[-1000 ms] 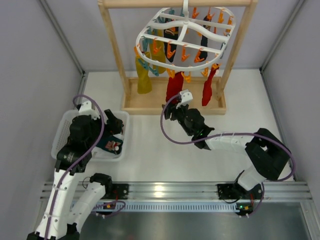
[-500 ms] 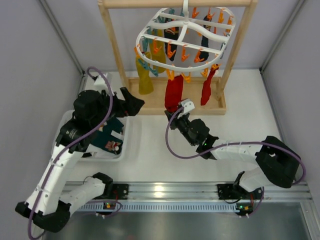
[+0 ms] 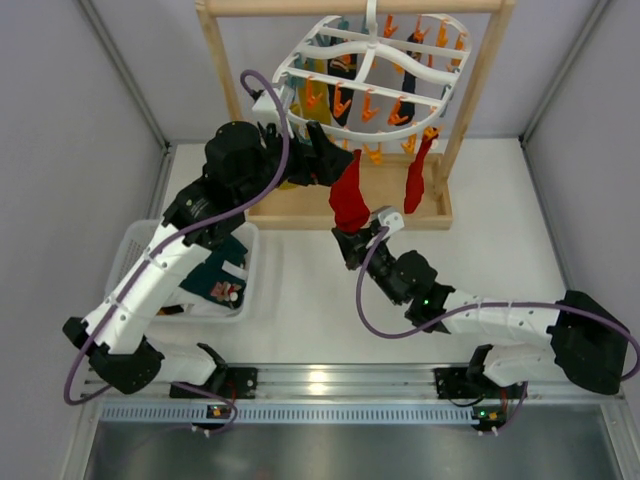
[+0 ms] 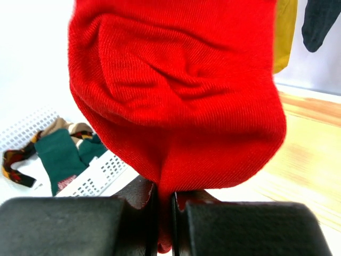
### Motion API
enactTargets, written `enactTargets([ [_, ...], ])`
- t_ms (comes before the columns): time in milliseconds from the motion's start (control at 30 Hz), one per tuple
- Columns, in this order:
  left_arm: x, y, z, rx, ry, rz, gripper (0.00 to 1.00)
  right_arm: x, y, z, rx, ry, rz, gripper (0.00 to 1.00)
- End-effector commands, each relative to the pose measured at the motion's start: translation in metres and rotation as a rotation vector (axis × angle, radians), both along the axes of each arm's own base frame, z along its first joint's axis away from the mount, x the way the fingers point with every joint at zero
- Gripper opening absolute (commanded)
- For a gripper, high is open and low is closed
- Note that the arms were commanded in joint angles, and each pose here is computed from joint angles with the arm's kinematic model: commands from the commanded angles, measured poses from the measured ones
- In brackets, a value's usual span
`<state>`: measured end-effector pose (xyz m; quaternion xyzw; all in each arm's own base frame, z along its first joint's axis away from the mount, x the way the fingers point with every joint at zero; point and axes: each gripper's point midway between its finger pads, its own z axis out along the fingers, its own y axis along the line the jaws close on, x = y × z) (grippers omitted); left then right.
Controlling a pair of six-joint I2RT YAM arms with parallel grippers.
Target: Remove the socks clipped to the hanger
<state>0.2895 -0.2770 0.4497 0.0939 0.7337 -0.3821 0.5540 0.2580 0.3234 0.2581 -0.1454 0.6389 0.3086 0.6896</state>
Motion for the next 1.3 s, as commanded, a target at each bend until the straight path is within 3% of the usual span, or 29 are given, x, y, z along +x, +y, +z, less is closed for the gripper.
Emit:
enactTargets([
  [0, 0.012, -0.009, 0.036, -0.048, -0.1, 0.007, 0.91, -0.011, -0.001, 0.012, 0.052, 0.003, 0.028, 0.0],
  [233, 0.029, -0.018, 0.035, -0.043, -0.108, 0.048, 0.72, -0.016, -0.001, 0.01, 0.049, 0.011, 0.046, 0.0],
  [367, 0.038, -0.02, 0.03, -0.018, -0.113, 0.089, 0.71, -0.018, 0.0, 0.01, 0.047, 0.009, 0.051, 0.0],
  [533, 0.042, -0.023, 0.031, -0.011, -0.132, 0.093, 0.55, -0.02, 0.002, 0.007, 0.04, 0.015, 0.061, 0.0],
  [633, 0.043, -0.025, 0.033, -0.016, -0.138, 0.089, 0.51, -0.021, 0.003, 0.004, 0.037, 0.02, 0.064, 0.0],
  [833, 0.044, -0.028, 0.031, -0.009, -0.138, 0.088, 0.25, -0.023, 0.004, 0.001, 0.034, 0.025, 0.071, 0.0],
  [900, 0.045, -0.028, 0.03, -0.008, -0.137, 0.094, 0.1, -0.024, 0.002, -0.001, 0.032, 0.027, 0.071, 0.0],
  [1133, 0.045, -0.028, 0.023, -0.003, -0.121, 0.094, 0.11, -0.03, -0.013, -0.01, 0.034, 0.051, 0.058, 0.0],
  [1233, 0.043, -0.026, 0.016, 0.005, -0.11, 0.095, 0.2, -0.036, -0.023, -0.022, 0.02, 0.088, 0.054, 0.0],
  [1267, 0.041, -0.024, 0.015, 0.007, -0.108, 0.099, 0.29, -0.037, -0.029, -0.022, 0.025, 0.105, 0.043, 0.0],
])
